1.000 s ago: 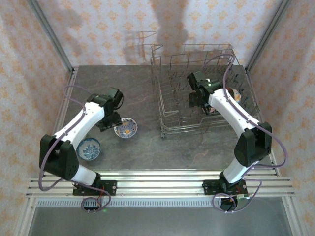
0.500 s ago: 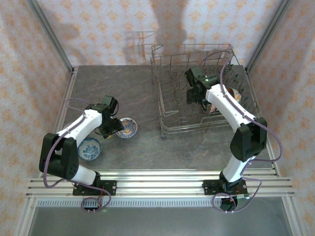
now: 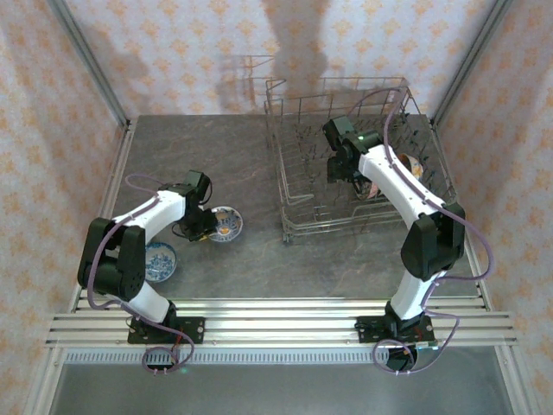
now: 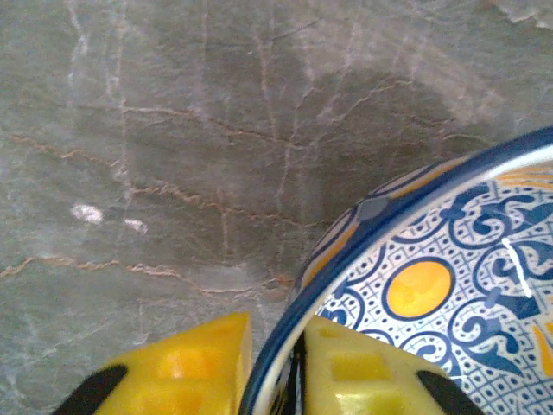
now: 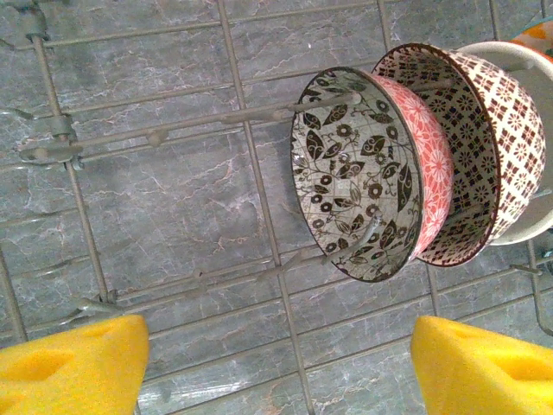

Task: Load the bowls into the dish rack

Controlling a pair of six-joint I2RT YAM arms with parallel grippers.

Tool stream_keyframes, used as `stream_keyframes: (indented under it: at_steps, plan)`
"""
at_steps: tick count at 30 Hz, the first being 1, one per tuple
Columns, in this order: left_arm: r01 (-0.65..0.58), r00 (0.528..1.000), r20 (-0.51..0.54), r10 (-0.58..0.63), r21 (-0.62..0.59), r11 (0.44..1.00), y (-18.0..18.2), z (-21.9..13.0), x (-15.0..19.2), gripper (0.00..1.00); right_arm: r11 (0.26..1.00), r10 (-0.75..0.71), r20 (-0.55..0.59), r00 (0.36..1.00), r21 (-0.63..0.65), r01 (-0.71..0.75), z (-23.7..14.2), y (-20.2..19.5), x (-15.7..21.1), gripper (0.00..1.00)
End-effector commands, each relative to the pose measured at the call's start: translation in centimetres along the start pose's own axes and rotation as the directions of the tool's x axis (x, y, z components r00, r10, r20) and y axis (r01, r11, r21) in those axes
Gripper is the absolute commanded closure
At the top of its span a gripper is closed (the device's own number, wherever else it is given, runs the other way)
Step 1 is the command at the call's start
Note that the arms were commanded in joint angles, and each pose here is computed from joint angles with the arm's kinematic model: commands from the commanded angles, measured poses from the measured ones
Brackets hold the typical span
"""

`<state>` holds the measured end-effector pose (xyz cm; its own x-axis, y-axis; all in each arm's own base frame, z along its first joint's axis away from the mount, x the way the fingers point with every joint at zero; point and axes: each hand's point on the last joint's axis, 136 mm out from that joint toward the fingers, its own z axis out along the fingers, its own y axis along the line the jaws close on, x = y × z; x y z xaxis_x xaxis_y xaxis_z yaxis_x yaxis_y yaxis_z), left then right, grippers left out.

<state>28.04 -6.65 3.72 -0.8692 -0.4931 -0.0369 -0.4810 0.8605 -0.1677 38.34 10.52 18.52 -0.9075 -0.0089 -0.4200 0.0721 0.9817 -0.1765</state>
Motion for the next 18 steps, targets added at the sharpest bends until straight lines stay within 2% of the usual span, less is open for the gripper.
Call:
stream_keyframes:
  at_steps: [1,7,12,18]
  plan:
    - [-0.007,1.000,0.010,0.007,0.021,1.000,-0.3,-0.1,-0.5,0.86,1.000,0.003,0.004,1.000,0.028,-0.003,-0.6,-0.5,-0.4,0.21]
    - [-0.011,1.000,0.029,0.009,0.058,0.998,-1.0,-0.9,-0.6,1.00,1.000,0.003,0.007,1.000,0.020,-0.003,-0.8,-0.2,-0.8,0.21]
    - [-0.018,0.997,0.070,0.011,0.111,0.994,-1.9,-2.6,-1.0,1.00,1.000,-0.001,0.021,1.000,-0.009,0.001,-1.6,0.2,-1.3,0.21]
    - [-0.029,0.985,0.170,-0.005,0.197,0.980,-3.3,-6.9,-1.7,1.00,0.999,-0.024,0.051,0.998,-0.036,0.026,-2.8,0.5,-2.3,0.21]
